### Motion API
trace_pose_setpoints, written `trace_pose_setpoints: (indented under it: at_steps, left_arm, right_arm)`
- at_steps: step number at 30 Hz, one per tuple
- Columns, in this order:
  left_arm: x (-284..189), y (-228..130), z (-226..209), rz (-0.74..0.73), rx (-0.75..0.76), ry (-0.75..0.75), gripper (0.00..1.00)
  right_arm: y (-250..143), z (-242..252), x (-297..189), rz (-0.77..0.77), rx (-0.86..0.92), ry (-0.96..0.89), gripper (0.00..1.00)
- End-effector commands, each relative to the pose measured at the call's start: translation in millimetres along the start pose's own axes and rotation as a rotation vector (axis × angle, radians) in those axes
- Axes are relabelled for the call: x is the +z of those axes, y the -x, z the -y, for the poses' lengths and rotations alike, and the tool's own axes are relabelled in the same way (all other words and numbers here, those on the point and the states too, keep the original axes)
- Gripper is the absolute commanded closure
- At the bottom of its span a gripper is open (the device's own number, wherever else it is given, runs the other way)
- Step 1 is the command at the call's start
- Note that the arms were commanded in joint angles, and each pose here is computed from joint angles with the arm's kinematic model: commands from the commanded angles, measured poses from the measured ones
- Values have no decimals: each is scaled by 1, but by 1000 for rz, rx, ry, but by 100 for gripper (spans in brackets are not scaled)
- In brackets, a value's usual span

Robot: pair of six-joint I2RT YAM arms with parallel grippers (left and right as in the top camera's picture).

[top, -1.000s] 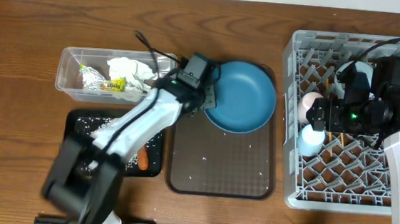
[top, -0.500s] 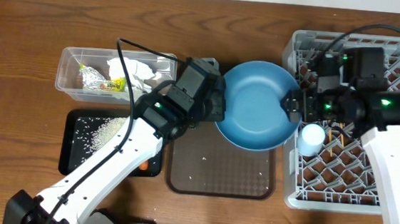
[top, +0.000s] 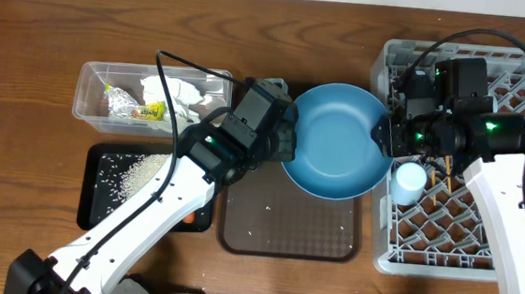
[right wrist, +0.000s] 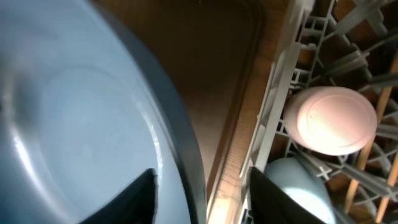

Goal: Sort waste into correct bins and load items into the dishwasher rack

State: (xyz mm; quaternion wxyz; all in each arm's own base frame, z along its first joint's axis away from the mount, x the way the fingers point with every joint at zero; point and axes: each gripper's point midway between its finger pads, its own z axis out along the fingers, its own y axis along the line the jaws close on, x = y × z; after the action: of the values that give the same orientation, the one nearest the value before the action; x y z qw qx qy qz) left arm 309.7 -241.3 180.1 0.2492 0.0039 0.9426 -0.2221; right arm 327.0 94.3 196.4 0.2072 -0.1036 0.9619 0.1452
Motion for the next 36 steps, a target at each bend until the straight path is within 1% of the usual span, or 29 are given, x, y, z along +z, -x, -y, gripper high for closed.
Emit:
trace_pose_setpoints:
  at_steps: [1,2,6,8,10,11,14,15,16,17,19,23,26,28,31,33,34,36]
  left_arm:
    - [-3,5,-2,20,5,15,93]
    - [-3,4,-2,18,4,17,93]
    - [-3,3,-2,15,4,18,93]
    - [-3,3,-2,15,4,17,93]
    - [-3,3,-2,13,4,18,93]
    - [-3,2,-3,12,4,20,90]
    - [-3,2,-3,9,4,22,83]
    - [-3,2,-3,10,4,22,75]
    - [-3,4,-4,16,3,26,64]
    - [-4,6,-7,27,-1,33,58]
    - [-6,13,-12,48,-12,45,54]
    - [-19,30,-26,99,-47,58,43]
    - [-31,43,-38,142,-82,65,39]
    - [-38,49,-46,161,-101,73,33]
    - [-44,52,-54,170,-120,86,31]
    - [-44,51,-56,164,-123,93,23]
    - [-43,50,-57,160,-124,95,17]
    - [-43,49,-57,159,-124,96,13]
  right_arm:
    - [2,-2,-2,9,-1,-5,70]
    - [2,-2,-2,8,-1,-6,77]
    - [-1,-2,-2,-3,-10,-6,86]
    - [-3,-2,-2,-11,-8,-6,89]
    - [-3,-2,-1,-14,-7,-7,97]
    - [-3,-2,-1,-14,-7,-7,99]
    - [-1,4,-1,-6,-9,-42,99]
    - [0,6,-2,-2,-10,-54,99]
    - [1,8,-2,2,-10,-65,99]
    - [2,11,-3,6,-11,-83,99]
    - [5,19,-9,22,-13,-135,99]
    - [23,49,-41,103,-10,-341,99]
    - [37,82,-86,194,31,-565,99]
    - [41,108,-127,256,74,-753,99]
    - [36,143,-186,323,164,-1024,99]
    - [29,162,-219,359,234,-1182,99]
    - [23,171,-236,362,263,-1265,99]
    - [12,185,-263,353,317,-1411,99]
